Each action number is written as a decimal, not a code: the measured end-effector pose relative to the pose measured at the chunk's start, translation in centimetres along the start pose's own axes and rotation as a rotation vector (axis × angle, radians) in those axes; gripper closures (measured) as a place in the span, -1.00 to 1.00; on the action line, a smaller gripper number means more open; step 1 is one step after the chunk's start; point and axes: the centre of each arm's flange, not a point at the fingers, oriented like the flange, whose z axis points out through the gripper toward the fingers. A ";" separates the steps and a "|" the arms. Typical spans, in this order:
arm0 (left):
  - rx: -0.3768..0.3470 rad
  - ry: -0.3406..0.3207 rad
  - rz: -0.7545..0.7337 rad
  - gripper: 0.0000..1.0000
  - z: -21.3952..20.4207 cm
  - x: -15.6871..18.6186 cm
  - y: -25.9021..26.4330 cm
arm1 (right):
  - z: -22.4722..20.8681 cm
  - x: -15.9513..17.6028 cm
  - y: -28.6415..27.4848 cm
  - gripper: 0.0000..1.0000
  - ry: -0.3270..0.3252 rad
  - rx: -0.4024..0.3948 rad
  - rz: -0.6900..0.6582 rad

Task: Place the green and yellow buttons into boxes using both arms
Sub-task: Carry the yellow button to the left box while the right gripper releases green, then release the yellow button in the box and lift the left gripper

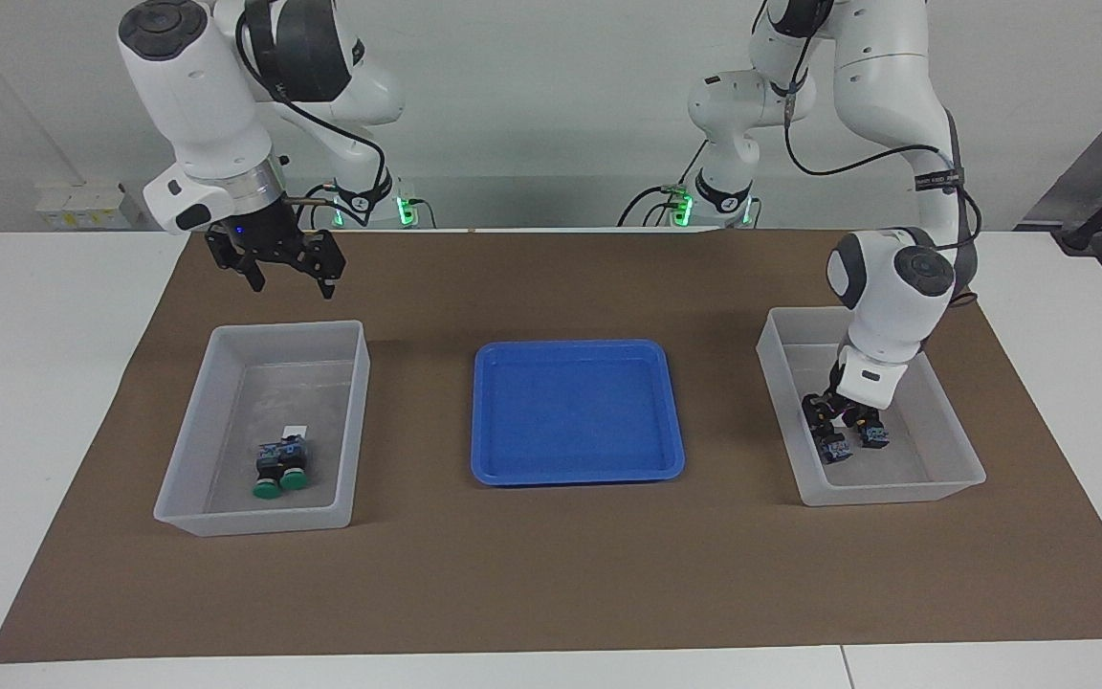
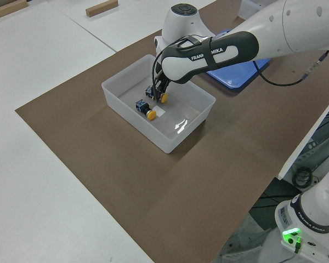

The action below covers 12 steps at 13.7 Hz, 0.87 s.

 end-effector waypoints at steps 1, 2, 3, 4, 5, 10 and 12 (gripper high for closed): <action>-0.001 0.008 0.000 -0.67 -0.6 0.4 0.0 | 0.0 0.0 0.0 -1.00 0.000 0.000 0.000; 0.000 0.008 0.000 -0.67 -1.4 0.9 0.1 | 0.0 0.0 0.0 -1.00 -0.001 0.000 0.000; 0.005 -0.001 0.000 -0.67 -2.7 1.5 0.3 | 0.0 0.0 0.0 -1.00 -0.001 0.000 0.000; 0.011 -0.016 0.000 -0.67 -4.3 2.2 0.5 | 0.1 0.0 0.0 -1.00 -0.001 0.000 0.001; 0.017 -0.030 0.001 -0.67 -6.3 3.0 0.7 | 0.1 0.0 0.1 -1.00 -0.002 0.000 0.002; 0.030 -0.090 0.037 -0.70 -14.6 3.9 3.3 | 0.1 0.0 0.1 -1.00 0.000 0.000 0.003; 0.034 -0.122 0.070 -0.74 -17.9 3.7 4.4 | 0.0 0.0 0.1 -1.00 0.001 0.000 0.003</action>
